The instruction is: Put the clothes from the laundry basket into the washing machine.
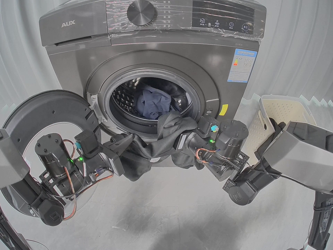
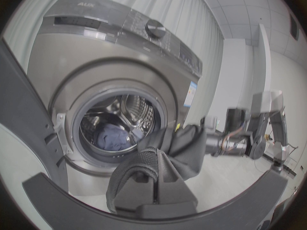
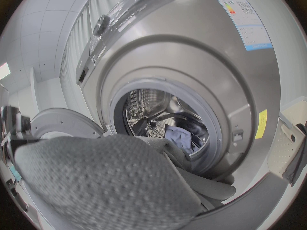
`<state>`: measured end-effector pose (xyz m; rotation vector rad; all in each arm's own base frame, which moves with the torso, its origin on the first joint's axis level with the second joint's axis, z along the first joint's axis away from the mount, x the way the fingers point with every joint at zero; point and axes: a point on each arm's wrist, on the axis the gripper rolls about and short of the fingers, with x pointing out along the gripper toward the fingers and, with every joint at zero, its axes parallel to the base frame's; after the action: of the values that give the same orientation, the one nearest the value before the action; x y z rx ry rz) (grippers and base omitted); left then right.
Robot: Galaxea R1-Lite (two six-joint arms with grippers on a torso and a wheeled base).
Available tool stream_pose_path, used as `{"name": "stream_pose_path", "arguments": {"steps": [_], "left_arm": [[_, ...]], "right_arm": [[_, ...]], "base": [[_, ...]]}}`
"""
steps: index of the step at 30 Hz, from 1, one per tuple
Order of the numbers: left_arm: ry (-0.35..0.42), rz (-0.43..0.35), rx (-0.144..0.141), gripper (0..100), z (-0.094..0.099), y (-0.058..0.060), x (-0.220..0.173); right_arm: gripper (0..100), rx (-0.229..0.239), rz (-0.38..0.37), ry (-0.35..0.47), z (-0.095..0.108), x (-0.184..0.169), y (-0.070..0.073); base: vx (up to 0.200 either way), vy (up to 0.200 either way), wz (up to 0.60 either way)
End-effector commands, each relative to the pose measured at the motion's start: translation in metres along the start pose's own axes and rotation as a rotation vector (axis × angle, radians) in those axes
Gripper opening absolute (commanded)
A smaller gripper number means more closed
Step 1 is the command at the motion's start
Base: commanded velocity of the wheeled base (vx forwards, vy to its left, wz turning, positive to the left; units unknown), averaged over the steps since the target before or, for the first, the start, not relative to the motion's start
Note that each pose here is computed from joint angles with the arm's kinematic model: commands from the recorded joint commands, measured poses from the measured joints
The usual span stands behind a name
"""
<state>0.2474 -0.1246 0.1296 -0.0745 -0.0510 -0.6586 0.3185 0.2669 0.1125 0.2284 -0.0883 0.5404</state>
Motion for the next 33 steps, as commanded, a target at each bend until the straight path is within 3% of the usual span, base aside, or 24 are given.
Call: {"name": "stream_pose_path", "arguments": {"steps": [1,7,11,17,22,31,32,33], "left_arm": [[0.108,0.002,-0.001,0,-0.028,0.005,0.001],[0.184,-0.030,0.022,0,-0.045,0.004,-0.003],[0.190,-0.027,0.019,0,-0.047,0.005,-0.003],[0.194,-0.023,0.018,0,-0.048,0.006,-0.003],[0.218,-0.026,0.013,0,-0.053,0.006,-0.005],[0.240,-0.023,0.008,0,-0.060,0.007,-0.003],[0.239,-0.025,0.008,100,-0.060,0.007,-0.003],[0.240,-0.025,0.008,100,-0.060,0.007,-0.004]], "right_arm": [[0,0.012,0.030,-0.058,0.023,-0.003,0.012],[0,0.020,0.040,-0.093,0.033,0.000,0.016],[0,0.021,0.046,-0.092,0.033,-0.001,0.019],[0,0.030,0.086,-0.104,0.041,-0.006,0.035],[0,0.032,0.093,-0.130,0.051,-0.006,0.038],[0,0.034,0.097,-0.123,0.047,-0.007,0.039],[0,0.034,0.097,-0.123,0.046,-0.007,0.039],[0,0.034,0.096,-0.121,0.046,-0.007,0.039]], "base": [[0.000,0.000,0.00],[0.000,0.000,0.00],[0.000,0.000,0.00],[0.000,0.000,0.00],[0.000,0.000,0.00],[0.000,0.000,0.00],[0.000,0.000,0.00],[0.000,0.000,0.00]]}}
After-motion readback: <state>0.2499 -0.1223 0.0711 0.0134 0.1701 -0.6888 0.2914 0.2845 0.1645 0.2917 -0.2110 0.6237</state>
